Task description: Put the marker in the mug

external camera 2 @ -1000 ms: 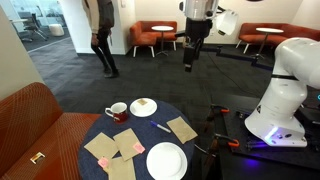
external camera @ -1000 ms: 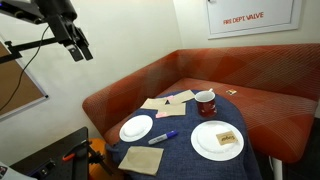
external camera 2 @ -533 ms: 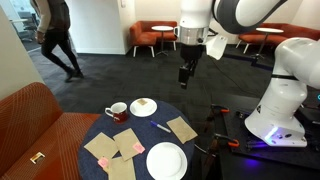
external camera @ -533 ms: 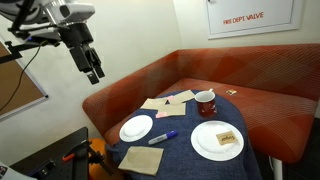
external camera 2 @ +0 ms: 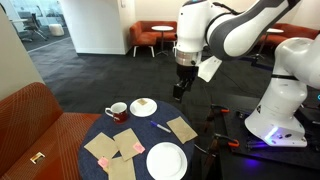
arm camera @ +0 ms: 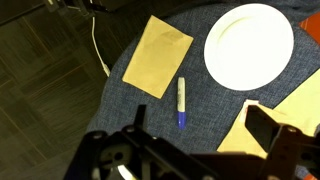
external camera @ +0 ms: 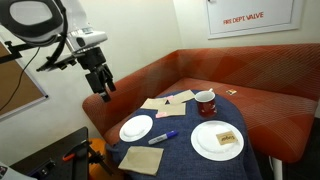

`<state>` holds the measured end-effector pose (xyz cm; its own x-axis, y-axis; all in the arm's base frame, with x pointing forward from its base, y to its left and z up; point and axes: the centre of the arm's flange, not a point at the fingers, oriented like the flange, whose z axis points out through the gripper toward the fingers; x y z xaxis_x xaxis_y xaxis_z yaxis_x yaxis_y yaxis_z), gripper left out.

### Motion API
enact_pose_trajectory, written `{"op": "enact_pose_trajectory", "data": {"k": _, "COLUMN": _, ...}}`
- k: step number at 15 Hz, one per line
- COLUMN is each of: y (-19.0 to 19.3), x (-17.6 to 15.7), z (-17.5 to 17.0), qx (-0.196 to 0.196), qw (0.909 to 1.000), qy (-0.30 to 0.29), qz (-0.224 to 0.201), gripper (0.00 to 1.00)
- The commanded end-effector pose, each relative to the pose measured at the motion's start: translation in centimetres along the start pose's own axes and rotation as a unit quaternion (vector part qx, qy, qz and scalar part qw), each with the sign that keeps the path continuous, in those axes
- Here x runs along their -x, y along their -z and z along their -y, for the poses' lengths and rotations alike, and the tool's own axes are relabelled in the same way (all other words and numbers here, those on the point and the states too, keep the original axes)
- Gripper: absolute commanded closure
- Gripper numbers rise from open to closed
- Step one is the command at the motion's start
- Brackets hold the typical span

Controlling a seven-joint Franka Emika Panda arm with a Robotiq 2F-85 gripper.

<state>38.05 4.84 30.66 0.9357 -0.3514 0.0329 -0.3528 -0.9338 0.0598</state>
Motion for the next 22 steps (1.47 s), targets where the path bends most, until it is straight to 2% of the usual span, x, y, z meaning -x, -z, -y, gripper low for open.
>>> {"op": "enact_pose_trajectory", "data": {"k": 1, "y": -3.3, "x": -0.1, "z": 0.8, "qx": -0.015, "qw": 0.9994, "qy": -0.030, "qz": -0.013, "gripper": 0.00}}
{"op": "enact_pose_trajectory", "data": {"k": 8, "y": -8.8, "x": -1.3, "z": 1.9, "qx": -0.014, "qw": 0.9972, "qy": -0.069, "qz": -0.024, "gripper": 0.00}}
{"op": "enact_pose_trajectory", "data": {"k": 14, "y": -13.8, "x": -3.2, "z": 2.2, "qx": -0.008, "qw": 0.9976, "qy": -0.065, "qz": -0.023, "gripper": 0.00}}
{"op": "enact_pose_trajectory", "data": {"k": 22, "y": -18.8, "x": -7.4, "z": 2.8, "qx": -0.017, "qw": 0.9984, "qy": -0.054, "qz": -0.009, "gripper": 0.00}}
